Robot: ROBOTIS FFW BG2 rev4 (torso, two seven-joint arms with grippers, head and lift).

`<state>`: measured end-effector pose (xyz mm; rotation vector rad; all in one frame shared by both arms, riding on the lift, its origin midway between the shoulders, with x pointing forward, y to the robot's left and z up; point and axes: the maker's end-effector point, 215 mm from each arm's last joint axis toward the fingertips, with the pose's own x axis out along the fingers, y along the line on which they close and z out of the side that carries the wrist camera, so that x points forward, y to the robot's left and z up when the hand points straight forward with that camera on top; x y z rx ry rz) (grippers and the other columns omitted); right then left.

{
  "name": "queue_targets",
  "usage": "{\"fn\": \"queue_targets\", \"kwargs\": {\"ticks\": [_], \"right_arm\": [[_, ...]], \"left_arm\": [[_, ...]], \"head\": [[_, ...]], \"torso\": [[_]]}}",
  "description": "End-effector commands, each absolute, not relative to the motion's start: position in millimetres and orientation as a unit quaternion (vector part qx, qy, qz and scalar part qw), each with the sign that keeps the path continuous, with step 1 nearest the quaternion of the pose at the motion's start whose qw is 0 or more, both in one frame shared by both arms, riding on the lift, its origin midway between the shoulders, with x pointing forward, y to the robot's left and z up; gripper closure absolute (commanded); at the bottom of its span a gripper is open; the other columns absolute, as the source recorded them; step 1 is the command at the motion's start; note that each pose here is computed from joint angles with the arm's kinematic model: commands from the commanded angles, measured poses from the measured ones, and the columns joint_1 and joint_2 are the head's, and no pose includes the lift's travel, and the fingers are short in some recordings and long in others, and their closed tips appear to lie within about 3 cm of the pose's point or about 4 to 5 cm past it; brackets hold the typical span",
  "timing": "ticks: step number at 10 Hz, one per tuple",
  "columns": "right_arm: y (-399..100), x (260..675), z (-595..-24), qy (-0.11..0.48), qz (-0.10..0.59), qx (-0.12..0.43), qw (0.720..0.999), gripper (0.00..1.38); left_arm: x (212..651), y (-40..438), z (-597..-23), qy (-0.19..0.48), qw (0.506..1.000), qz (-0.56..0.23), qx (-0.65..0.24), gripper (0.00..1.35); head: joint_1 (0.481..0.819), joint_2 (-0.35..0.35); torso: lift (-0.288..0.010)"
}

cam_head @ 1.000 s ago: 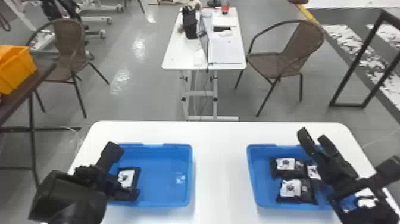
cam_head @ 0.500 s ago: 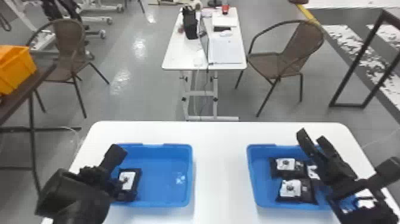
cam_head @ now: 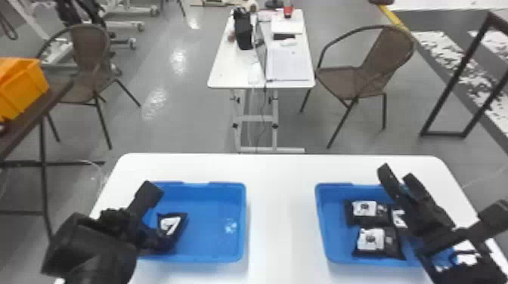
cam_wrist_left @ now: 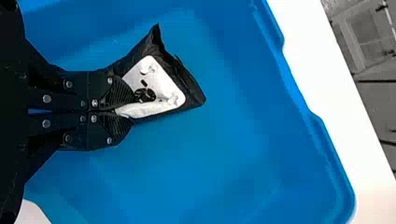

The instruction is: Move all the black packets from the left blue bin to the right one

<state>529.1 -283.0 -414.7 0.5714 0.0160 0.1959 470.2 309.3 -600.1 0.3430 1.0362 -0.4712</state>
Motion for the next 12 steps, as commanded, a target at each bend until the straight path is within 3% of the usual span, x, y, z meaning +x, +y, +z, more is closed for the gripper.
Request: {"fn": "queue_targets", "kwargs": {"ticks": [1, 4, 7, 10, 12], "right_arm": [[-281.5, 528.7, -416.2, 0.010, 0.098, 0.283, 0.954, 0.23], [-272.5, 525.2, -421.3, 0.019, 0.108, 0.288, 0.951, 0.23], [-236.7, 536.5, -412.9, 0.020, 0.154, 0.291, 0.944, 0.23], [-200.3, 553.2, -401.9, 0.019, 0.198, 0.289, 0.937, 0.23], [-182.5, 565.6, -388.0, 0.009, 0.219, 0.286, 0.933, 0.23]], "left_arm": [[481.1, 309.2, -573.9, 0.465, 0.830, -0.242, 0.191, 1.21], [499.2, 285.3, -498.3, 0.392, 0.841, -0.279, 0.246, 1.21], [567.5, 178.4, -411.3, 0.211, 0.854, -0.356, 0.315, 1.21], [586.5, 92.6, -404.3, 0.090, 0.876, -0.433, 0.191, 1.21], [583.6, 55.4, -425.6, 0.097, 0.862, -0.475, 0.150, 1.21]], "head": [[0.695, 0.031], [0.695, 0.026], [0.695, -0.009], [0.695, -0.072], [0.695, -0.106]], "torso": [[0.000], [0.000], [0.000], [0.000], [0.000]]}}
